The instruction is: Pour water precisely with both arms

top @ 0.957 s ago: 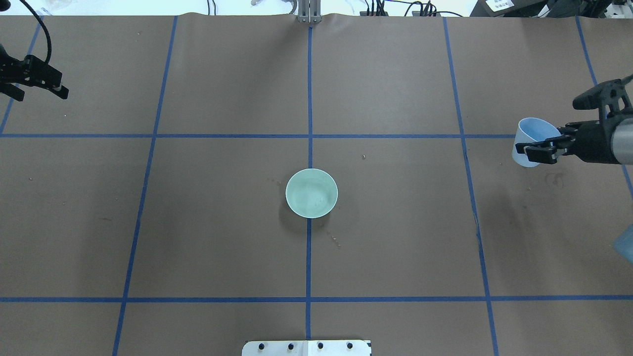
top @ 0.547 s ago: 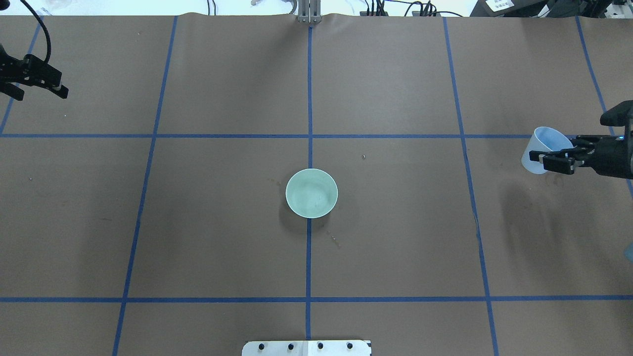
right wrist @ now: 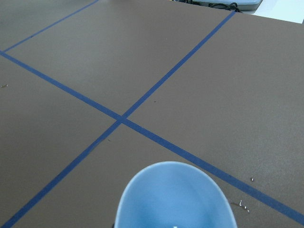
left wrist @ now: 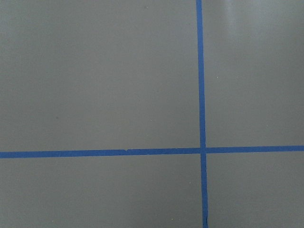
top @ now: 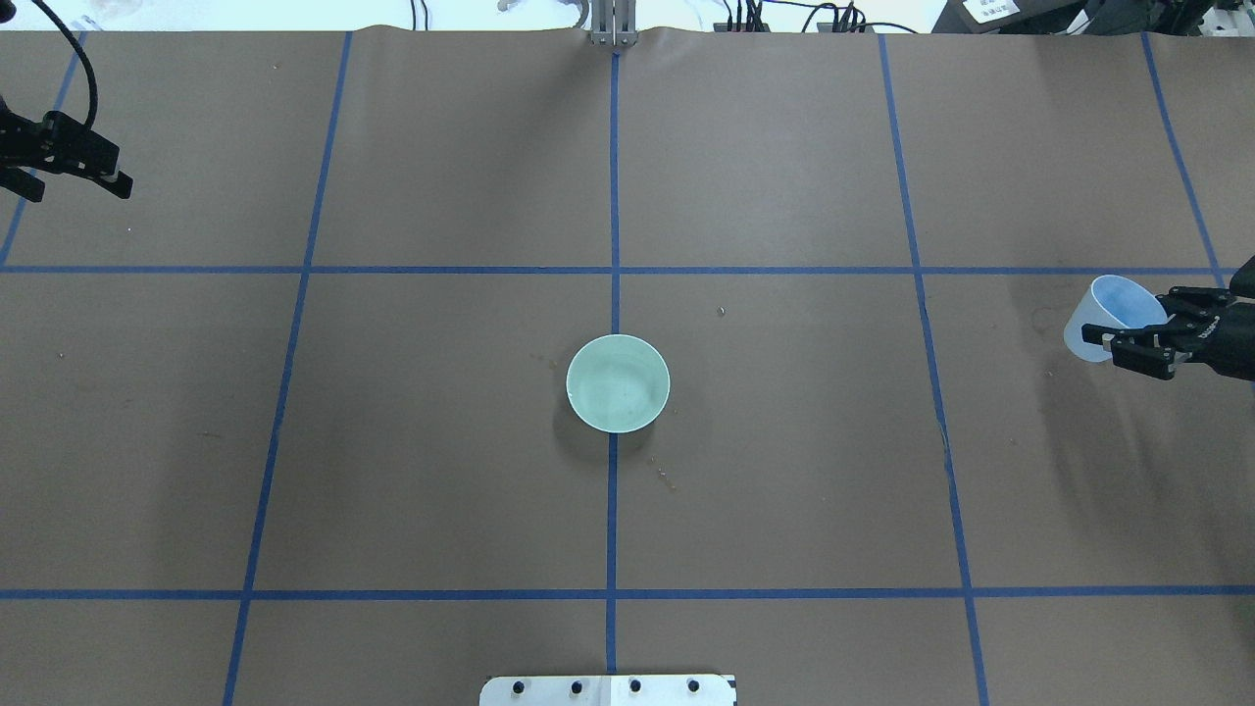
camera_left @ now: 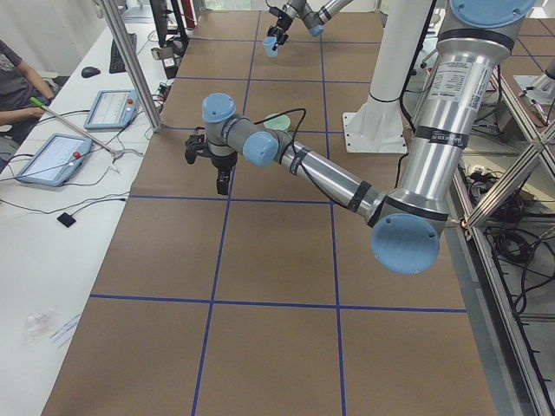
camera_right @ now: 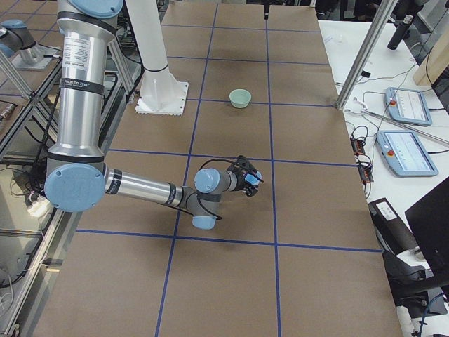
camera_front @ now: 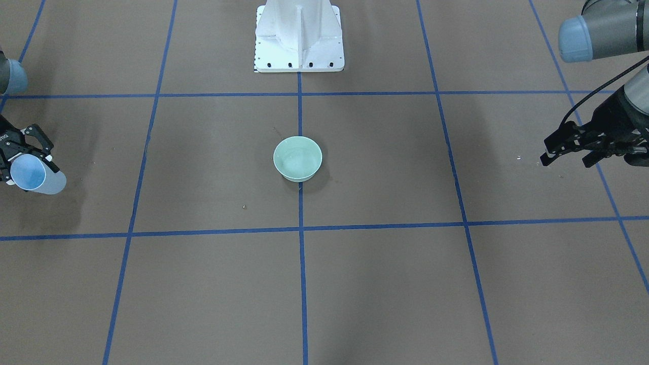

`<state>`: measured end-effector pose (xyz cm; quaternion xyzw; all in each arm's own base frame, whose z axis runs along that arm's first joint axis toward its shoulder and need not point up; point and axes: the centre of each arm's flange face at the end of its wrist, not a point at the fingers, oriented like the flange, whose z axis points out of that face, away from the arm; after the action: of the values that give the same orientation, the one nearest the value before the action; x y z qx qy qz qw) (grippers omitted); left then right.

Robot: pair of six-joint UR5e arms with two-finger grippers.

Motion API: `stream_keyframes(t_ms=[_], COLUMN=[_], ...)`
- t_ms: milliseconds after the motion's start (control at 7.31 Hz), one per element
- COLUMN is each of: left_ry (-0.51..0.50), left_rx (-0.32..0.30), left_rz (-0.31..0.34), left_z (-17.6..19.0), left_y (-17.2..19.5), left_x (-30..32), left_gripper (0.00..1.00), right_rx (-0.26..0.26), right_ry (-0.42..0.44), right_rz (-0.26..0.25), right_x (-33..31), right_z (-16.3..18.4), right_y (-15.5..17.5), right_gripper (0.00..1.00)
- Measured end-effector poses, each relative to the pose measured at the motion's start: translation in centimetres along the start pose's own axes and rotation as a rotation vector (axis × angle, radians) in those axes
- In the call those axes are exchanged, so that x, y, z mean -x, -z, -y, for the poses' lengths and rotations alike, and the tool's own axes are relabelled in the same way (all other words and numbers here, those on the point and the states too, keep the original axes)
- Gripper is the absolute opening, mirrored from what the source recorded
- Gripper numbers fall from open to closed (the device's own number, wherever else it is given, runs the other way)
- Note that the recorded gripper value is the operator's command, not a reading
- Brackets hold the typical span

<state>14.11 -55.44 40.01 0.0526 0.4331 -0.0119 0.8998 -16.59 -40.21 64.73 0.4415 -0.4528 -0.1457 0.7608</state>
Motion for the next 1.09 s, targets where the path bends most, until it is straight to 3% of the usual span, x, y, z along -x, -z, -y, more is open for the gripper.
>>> stream_keyframes(t_ms=[137,684,957,1094], left_ry=[0.0,-0.005,-0.005,-0.006], left_rx=[-0.001,-0.007,-0.009,-0.009], left_rz=[0.0,-0.002,-0.002,-0.003], left_z=[0.0,-0.2,-0.2,-0.3], left_y=[0.1,0.4,0.5,0.5], left_x=[0.0,-0.1,-0.2,-0.2], left_gripper=[0.99,0.99,0.99,0.99], right_rx=[-0.003,0.016,0.022,0.026], right_ry=[0.015,0.03,0.032,0.031], right_rz=[-0.002,0.008,0.012,0.013], right_x=[-0.3,-0.5,-0.3,-0.3], right_z=[-0.8,-2.5,-2.8,-3.0], right_y=[0.2,-0.2,-0.3,-0.4], right_gripper=[0.36,0.59,0.85,0.91])
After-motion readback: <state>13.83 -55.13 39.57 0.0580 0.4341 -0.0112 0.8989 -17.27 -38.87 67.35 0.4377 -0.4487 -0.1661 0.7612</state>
